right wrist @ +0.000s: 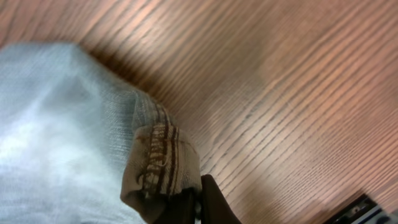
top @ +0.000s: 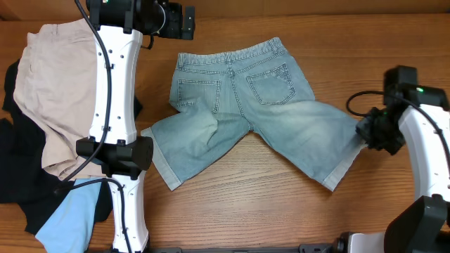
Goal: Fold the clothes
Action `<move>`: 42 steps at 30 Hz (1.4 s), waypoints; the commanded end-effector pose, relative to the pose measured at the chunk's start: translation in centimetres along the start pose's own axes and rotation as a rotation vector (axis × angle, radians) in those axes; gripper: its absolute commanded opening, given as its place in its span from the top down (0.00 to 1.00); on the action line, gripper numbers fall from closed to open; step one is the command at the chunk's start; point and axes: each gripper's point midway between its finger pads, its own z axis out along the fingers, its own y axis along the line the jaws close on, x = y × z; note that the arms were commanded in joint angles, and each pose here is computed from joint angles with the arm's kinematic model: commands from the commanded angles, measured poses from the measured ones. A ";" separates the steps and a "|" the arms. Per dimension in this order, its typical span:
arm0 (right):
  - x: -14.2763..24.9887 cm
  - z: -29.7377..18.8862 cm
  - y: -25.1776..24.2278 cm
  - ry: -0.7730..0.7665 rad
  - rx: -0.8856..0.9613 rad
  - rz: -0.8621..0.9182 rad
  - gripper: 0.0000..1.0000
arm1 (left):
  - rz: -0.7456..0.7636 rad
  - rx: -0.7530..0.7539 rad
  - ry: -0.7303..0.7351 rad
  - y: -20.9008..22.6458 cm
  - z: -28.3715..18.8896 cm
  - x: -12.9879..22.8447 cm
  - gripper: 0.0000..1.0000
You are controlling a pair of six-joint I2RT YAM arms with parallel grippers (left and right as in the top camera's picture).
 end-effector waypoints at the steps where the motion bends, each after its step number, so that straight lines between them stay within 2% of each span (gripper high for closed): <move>1: 0.9 0.8 -0.9 0.067 -0.029 0.057 0.96 | 0.022 -0.011 -0.004 0.3 0.1 -0.1 0.00; 8: 3.8 3.5 -2.9 0.215 -0.029 0.136 0.96 | 0.022 -0.011 -0.005 0.4 0.1 -0.2 0.00; 14: 5.5 4.7 -3.8 0.268 0.001 0.166 0.96 | 0.022 -0.011 -0.005 0.3 0.1 -0.2 0.00; 17: 5.5 4.8 -3.8 0.267 0.001 0.165 0.89 | 0.022 -0.011 -0.004 0.3 0.1 -0.1 0.00; 20: 5.1 4.8 -3.6 0.253 -0.012 0.136 0.77 | 0.022 -0.011 -0.004 0.3 0.2 -0.1 0.00; 21: 5.0 4.7 -3.5 0.249 -0.015 0.126 0.68 | 0.022 -0.011 -0.006 0.3 0.2 -0.2 0.00; 24: 4.2 4.1 -3.2 0.227 -0.037 0.079 0.30 | 0.023 -0.010 -0.010 0.3 0.3 -0.3 0.00; 26: 3.5 3.3 -2.3 0.211 -0.087 0.011 0.21 | 0.022 -0.008 -0.006 0.3 0.5 -0.2 0.00; 28: 2.8 1.8 0.1 0.188 -0.206 -0.116 0.20 | 0.020 -0.009 0.009 0.4 0.9 0.1 0.00; 32: 2.5 0.5 4.0 0.140 -0.352 -0.262 0.18 | 0.017 -0.009 0.031 0.6 1.8 0.5 0.00; 37: 4.1 0.6 8.8 0.086 -0.384 -0.408 0.18 | 0.014 -0.009 0.046 0.8 3.5 0.7 0.00; 42: 6.1 2.0 11.7 0.091 -0.335 -0.444 0.16 | 0.013 -0.011 0.057 1.0 4.4 1.0 0.00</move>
